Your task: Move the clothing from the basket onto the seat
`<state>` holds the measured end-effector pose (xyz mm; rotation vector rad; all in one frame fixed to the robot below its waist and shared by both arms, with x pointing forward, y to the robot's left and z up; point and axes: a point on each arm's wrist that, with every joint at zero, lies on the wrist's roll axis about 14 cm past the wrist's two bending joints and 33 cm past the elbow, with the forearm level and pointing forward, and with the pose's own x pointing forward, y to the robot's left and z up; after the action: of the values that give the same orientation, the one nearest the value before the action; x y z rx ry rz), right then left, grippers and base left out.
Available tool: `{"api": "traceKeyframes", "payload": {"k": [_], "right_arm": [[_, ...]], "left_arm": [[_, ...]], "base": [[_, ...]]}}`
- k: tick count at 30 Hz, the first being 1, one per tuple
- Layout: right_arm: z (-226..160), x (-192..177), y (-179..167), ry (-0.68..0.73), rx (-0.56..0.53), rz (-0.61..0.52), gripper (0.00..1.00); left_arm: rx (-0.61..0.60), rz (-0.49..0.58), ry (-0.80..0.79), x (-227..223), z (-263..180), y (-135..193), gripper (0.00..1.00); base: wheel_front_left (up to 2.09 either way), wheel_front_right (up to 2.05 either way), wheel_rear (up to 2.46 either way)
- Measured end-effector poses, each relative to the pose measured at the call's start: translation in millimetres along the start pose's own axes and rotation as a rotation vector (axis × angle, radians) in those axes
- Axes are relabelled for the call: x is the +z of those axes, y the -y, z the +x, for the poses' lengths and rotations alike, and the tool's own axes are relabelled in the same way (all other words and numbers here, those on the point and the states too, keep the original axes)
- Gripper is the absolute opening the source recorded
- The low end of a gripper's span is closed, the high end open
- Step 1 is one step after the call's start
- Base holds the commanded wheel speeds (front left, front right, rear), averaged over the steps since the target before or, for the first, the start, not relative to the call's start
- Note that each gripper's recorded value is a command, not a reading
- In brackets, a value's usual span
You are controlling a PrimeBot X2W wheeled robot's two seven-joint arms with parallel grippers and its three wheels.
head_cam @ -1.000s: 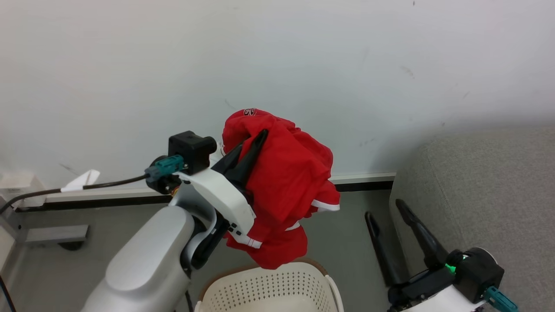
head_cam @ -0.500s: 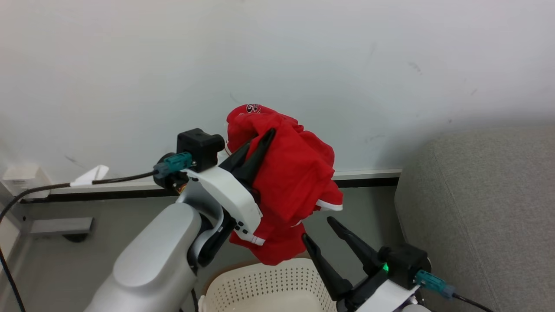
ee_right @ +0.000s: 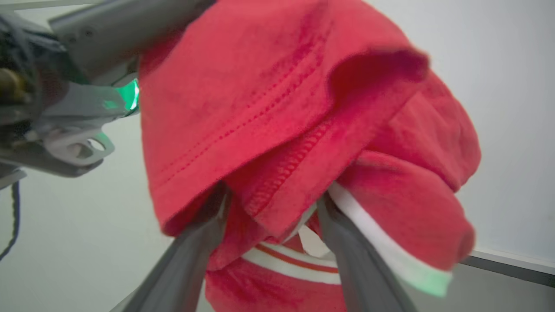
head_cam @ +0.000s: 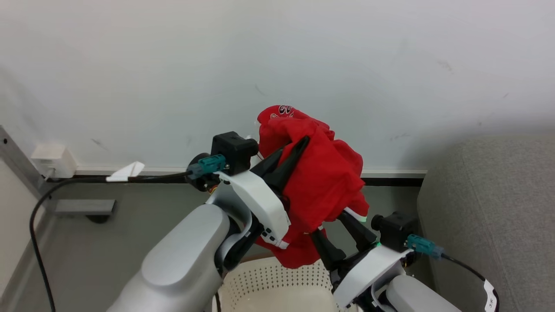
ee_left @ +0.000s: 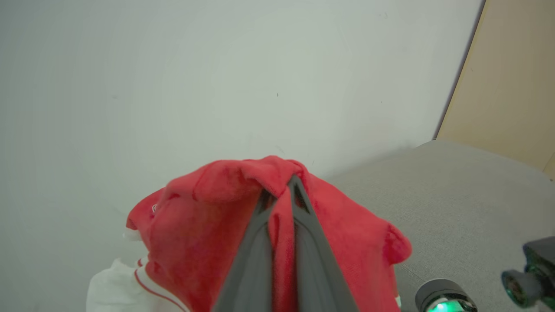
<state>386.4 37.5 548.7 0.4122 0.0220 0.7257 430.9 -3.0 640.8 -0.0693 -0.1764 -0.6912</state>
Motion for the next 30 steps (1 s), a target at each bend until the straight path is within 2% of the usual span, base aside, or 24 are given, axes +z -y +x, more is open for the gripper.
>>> {"api": "traceKeyframes", "payload": {"k": [6, 14, 15, 16, 17, 18, 30], "right_arm": [[16.4, -4.8, 7.5, -0.039, -0.007, -0.014, 1.0], [32.8, 6.6, 7.0, -0.029, 0.005, -0.036, 1.0], [33.5, 6.6, 7.0, -0.031, 0.006, -0.038, 0.96], [34.3, 7.2, 6.7, -0.03, 0.007, -0.04, 0.42], [35.5, 8.3, 5.9, -0.029, 0.01, -0.044, 0.07], [36.8, 9.6, 4.9, -0.027, 0.014, -0.046, 0.0], [29.5, 26.0, 1.2, 0.036, 0.018, -0.085, 0.0]], "left_arm": [[0.0, -0.008, -0.021, -7.3, -5.5, 3.5, 0.0], [0.007, -0.014, -0.045, -14.3, -10.9, 3.4, 0.0], [0.008, -0.015, -0.048, -15.2, -11.4, 3.5, 0.0], [0.009, -0.017, -0.05, -15.9, -12.0, 3.6, 0.0], [0.01, -0.018, -0.051, -16.3, -12.6, 3.5, 0.0], [0.011, -0.022, -0.05, -16.5, -13.3, 3.2, 0.0], [0.065, -0.021, -0.066, -22.8, -18.4, -15.5, 0.0]], "base": [[0.0, 0.0, 0.0], [0.0, 0.0, 0.0], [0.0, 0.0, 0.0], [0.0, 0.0, 0.0], [0.0, 0.0, 0.0], [0.0, 0.0, 0.0], [0.0, 0.0, 0.0]]}}
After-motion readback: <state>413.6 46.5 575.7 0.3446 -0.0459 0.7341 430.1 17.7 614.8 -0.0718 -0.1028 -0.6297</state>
